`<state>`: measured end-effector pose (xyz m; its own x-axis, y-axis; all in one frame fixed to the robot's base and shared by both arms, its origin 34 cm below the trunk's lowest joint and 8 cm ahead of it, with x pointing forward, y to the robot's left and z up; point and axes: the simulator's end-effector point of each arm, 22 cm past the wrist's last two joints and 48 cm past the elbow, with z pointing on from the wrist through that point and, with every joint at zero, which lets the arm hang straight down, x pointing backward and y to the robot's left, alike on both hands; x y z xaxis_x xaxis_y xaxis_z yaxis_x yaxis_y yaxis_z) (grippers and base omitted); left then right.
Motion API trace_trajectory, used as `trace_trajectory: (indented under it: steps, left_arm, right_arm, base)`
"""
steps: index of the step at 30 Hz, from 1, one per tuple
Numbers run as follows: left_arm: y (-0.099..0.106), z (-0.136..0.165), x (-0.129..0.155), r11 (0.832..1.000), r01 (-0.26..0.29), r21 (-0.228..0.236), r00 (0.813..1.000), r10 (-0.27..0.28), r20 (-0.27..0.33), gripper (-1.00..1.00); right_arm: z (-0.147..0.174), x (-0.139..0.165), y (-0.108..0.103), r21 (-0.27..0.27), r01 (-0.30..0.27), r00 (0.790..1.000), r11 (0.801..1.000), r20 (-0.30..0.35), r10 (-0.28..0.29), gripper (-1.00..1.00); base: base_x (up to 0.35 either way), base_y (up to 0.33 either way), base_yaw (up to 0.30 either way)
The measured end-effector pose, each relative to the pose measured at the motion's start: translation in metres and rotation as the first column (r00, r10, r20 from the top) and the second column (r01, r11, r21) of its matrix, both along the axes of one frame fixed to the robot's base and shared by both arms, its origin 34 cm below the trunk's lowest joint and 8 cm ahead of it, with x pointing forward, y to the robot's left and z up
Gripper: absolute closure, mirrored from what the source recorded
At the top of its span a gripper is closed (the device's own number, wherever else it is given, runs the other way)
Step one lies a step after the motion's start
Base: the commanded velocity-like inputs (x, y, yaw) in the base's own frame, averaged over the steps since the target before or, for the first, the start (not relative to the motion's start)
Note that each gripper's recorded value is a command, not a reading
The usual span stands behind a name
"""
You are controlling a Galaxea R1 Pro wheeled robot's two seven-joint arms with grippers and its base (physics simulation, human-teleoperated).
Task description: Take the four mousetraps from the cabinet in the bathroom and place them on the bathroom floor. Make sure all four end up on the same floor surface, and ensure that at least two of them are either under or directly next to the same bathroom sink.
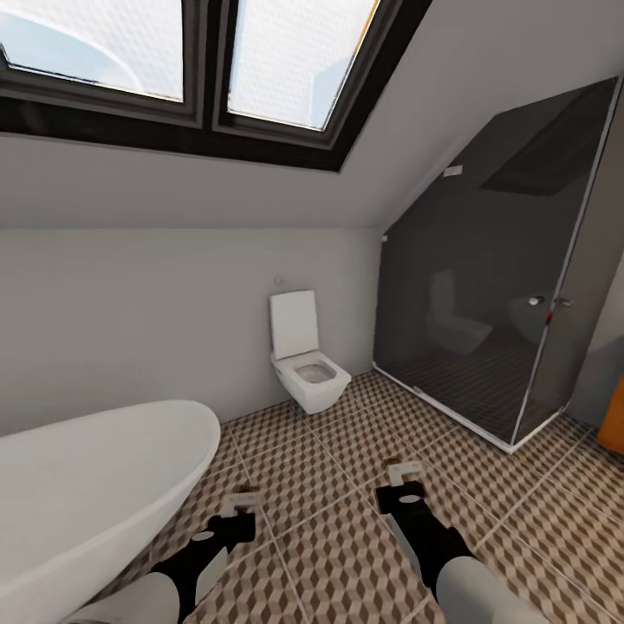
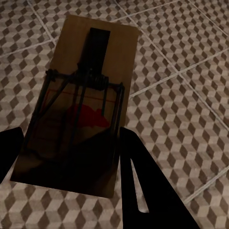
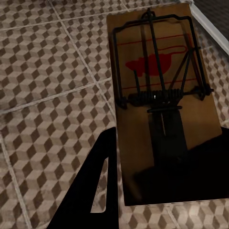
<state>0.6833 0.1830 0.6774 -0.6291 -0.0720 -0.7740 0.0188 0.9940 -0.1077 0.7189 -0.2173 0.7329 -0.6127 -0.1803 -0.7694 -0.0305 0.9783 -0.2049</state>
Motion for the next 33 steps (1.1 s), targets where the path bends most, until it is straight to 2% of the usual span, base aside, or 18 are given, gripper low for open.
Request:
trace_trajectory:
  steps: [24, 33]
  left_arm:
    - [0.0008, 0.0002, -0.0001, 1.0, -0.001, 0.001, 1.0, 0.001, 0.0, 1.0]
    - [0.0008, 0.0, 0.0001, 1.0, -0.002, 0.0, 1.0, 0.002, 0.0, 1.0]
  right_arm:
    - [0.0006, 0.0, -0.0007, 0.0, 0.001, 1.0, 1.0, 0.001, -0.001, 1.0]
    - [0.0003, 0.0002, -0.0004, 0.001, 0.001, 1.0, 1.0, 0.0, -0.001, 1.0]
  base:
    - [0.0, 0.0, 0.016]
    - [-0.217, -0.189, 0.0]
